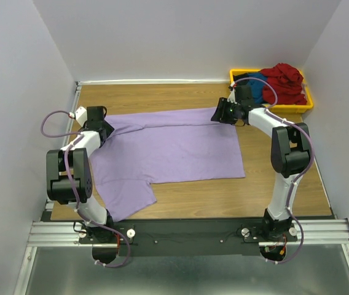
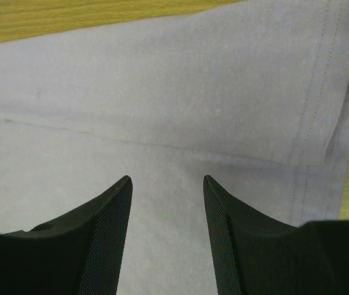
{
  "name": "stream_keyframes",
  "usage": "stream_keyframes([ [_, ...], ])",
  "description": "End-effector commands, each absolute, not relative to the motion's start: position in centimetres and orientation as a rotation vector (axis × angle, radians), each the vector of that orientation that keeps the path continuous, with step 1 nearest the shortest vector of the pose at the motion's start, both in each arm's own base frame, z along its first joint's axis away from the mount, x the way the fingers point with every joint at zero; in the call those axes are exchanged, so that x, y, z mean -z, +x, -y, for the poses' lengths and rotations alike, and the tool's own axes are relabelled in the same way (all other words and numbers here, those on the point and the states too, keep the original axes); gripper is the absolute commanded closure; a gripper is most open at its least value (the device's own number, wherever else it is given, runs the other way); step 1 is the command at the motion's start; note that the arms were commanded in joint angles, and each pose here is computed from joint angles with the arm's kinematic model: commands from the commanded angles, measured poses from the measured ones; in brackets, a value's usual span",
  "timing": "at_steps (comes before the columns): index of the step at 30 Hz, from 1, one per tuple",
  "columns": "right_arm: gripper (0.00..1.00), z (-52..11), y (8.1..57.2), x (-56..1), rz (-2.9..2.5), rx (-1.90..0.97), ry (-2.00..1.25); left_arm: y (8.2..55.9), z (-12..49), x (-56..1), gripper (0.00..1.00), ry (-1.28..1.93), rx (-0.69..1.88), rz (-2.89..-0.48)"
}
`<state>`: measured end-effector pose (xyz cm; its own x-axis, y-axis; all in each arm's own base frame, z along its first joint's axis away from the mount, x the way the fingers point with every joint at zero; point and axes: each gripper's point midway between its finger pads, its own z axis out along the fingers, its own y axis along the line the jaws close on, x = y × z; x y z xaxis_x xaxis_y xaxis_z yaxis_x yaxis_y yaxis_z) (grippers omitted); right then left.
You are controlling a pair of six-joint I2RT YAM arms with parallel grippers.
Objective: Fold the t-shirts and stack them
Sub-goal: Fold the tshirt
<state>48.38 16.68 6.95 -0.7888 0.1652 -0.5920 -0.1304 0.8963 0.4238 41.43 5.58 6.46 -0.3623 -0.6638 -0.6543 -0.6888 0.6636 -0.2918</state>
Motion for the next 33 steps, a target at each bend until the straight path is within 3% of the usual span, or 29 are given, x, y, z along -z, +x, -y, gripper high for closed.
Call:
stream_keyframes([
  [1,0.43,-17.6,48.5,-6.9,-2.412,-0.629,-0.004,40.5,-6.3,-5.5,0.3,-1.093,-0.094,-2.079],
  [6,0.43,-17.5,48.5,-6.7,-2.415,-0.626,0.0,40.6,-6.0,-4.3,0.37,-1.083,-0.086,-2.11],
  [11,0.43,-17.3,48.5,-6.4,-2.42,-0.613,0.006,41.8,-5.8,-4.7,0.54,-1.066,-0.066,-2.101],
  [14,0.42,-17.2,48.6,-6.5,-2.417,-0.604,0.009,42.9,-5.6,-5.5,0.72,-1.039,-0.05,-2.096],
  [15,0.41,-17.0,48.6,-6.6,-2.415,-0.595,0.015,43.2,-5.5,-5.8,0.92,-1.026,-0.038,-2.098],
  [16,0.4,-16.8,48.8,-6.6,-2.413,-0.577,0.022,43.4,-5.5,-6.0,0.98,-1.019,-0.036,-2.099],
  [22,0.39,-16.5,49.0,-6.9,-2.404,-0.555,0.028,45.7,-5.4,-9.0,1.0,-0.983,-0.005,-2.057],
  [29,0.3,-16.4,49.3,-7.1,-2.4,-0.541,0.03,49.7,-5.3,-11.2,1.0,-0.93,0.028,-2.026],
  [30,0.23,-16.4,49.3,-7.1,-2.402,-0.54,0.03,50.1,-5.1,-11.1,1.0,-0.921,0.042,-2.032],
  [33,0.22,-16.4,49.3,-7.4,-2.397,-0.542,0.033,52.0,-4.8,-11.3,1.0,-0.903,0.071,-2.031],
])
